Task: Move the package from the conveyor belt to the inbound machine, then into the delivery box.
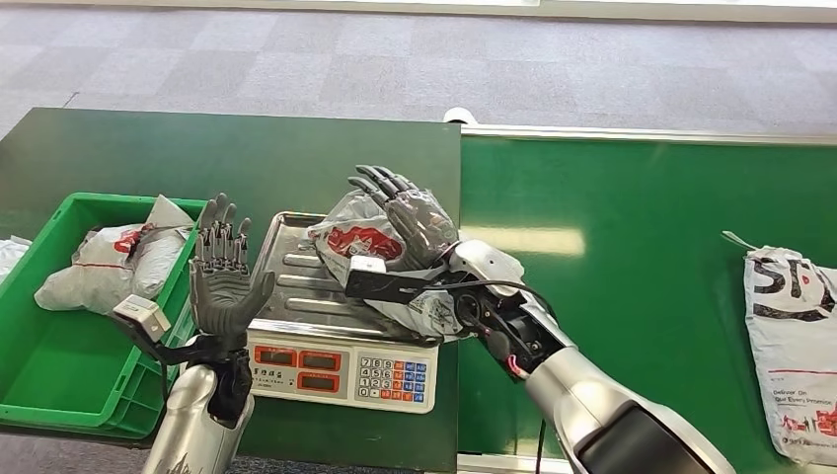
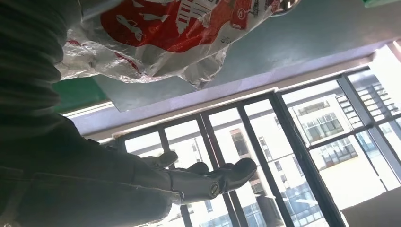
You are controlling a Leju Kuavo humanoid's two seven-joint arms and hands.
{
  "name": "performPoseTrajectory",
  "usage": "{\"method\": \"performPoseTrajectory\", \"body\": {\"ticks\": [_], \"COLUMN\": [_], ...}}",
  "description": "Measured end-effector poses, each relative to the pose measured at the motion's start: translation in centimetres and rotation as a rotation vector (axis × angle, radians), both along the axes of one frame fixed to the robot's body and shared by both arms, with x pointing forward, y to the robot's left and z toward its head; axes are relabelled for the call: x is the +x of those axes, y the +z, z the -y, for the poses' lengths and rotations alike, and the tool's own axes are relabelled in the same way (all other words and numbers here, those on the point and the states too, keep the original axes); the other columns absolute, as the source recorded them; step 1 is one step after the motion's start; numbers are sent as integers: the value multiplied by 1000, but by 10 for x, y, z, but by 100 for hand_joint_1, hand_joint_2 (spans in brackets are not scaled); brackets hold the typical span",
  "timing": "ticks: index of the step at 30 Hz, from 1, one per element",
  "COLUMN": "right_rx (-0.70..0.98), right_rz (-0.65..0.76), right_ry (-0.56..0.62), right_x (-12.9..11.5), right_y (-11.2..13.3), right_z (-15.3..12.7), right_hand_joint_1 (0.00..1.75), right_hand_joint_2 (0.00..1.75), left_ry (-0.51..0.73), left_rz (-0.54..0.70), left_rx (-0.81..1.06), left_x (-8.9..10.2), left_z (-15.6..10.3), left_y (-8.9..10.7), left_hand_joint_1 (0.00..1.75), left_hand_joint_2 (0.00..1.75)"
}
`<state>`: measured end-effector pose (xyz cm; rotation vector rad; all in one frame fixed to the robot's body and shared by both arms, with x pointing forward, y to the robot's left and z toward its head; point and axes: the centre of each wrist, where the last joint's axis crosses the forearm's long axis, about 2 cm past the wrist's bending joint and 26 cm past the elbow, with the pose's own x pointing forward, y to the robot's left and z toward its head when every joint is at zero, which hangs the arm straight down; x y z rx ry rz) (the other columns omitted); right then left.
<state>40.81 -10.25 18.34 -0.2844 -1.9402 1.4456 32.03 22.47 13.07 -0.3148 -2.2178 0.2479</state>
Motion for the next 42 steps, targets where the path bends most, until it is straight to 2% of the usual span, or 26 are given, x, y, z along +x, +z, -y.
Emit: {"method": "performPoseTrajectory", "body": {"ticks": [6, 11, 18, 25, 31, 42], "right_rx": [202, 387, 505, 706, 834, 918], "right_rz": [-39, -52, -52, -113, -184, -239], "right_ry": [31, 10, -20, -113, -201, -294], "right_x": [-14, -25, -34, -54, -78, -93], "right_y": [1, 1, -4, -27, -53, -72], "right_z": [2, 20, 38, 65, 94, 118], "right_hand_joint_1": [0, 0, 0, 0, 0, 0], "right_hand_joint_2": [175, 175, 175, 175, 175, 175], "left_ry": [2, 7, 4, -4, -69, -169], "left_rz": [-2, -4, -6, -19, -29, -37], "left_rx": [3, 11, 16, 42, 116, 348], "left_x": [1, 1, 0, -8, -14, -11], "left_z": [0, -1, -2, -3, 0, 21], "left_y": [0, -1, -2, -9, -12, -5], "left_hand_joint_1": [0, 0, 0, 0, 0, 0], "left_hand_joint_2": [175, 175, 175, 175, 175, 175]}}
